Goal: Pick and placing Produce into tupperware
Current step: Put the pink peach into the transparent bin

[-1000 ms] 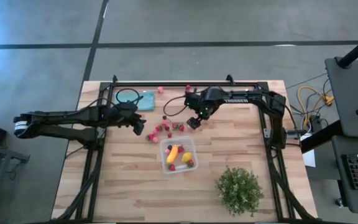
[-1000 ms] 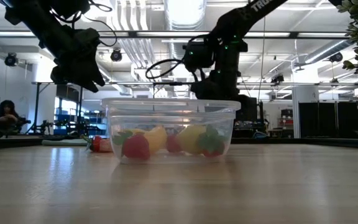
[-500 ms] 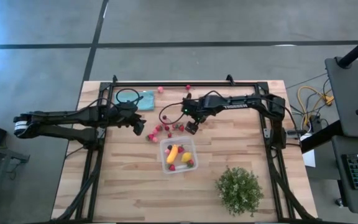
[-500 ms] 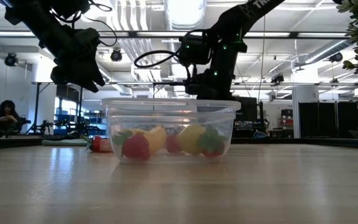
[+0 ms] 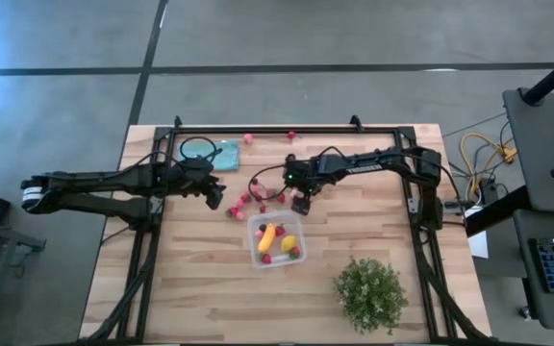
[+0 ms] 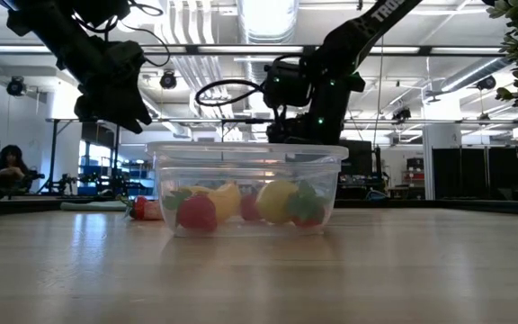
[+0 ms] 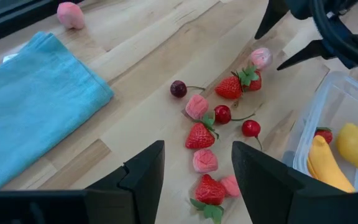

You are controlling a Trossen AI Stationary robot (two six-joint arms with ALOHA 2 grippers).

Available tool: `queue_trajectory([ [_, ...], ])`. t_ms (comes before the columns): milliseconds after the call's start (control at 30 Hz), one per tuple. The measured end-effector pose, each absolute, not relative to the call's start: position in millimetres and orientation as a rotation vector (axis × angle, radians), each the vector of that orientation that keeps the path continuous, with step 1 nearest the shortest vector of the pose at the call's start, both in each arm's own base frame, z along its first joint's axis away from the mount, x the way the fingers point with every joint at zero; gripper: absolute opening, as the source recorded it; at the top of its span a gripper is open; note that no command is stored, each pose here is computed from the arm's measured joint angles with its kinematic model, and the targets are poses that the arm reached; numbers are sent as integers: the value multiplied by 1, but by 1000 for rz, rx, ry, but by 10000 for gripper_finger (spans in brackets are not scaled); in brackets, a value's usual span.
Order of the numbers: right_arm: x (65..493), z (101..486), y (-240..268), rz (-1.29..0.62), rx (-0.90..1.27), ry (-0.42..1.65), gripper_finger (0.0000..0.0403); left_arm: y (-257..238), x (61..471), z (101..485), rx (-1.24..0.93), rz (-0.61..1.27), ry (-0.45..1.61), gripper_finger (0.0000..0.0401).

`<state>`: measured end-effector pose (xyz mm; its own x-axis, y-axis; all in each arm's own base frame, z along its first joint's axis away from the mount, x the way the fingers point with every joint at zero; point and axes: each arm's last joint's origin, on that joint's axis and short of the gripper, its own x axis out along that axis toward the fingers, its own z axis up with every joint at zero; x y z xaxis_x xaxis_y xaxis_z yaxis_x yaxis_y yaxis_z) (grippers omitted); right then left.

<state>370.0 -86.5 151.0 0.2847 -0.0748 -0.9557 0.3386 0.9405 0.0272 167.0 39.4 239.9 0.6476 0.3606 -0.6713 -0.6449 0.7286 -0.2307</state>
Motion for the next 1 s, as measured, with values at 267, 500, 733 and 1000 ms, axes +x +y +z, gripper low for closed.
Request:
queue_trajectory([
  [267, 378, 153, -89, -228, 151, 1164, 290, 40, 167, 240, -460, 593, 646, 173],
  [500, 378, 152, -88, -217, 156, 1162, 270, 40, 167, 240, -458, 593, 646, 173],
  [733, 376, 147, -88, -217, 155, 1159, 258, 40, 167, 240, -458, 594, 646, 173],
  [1000, 373, 140, -87, -241, 186, 1142, 248, 40, 167, 240, -457, 596, 645, 173],
])
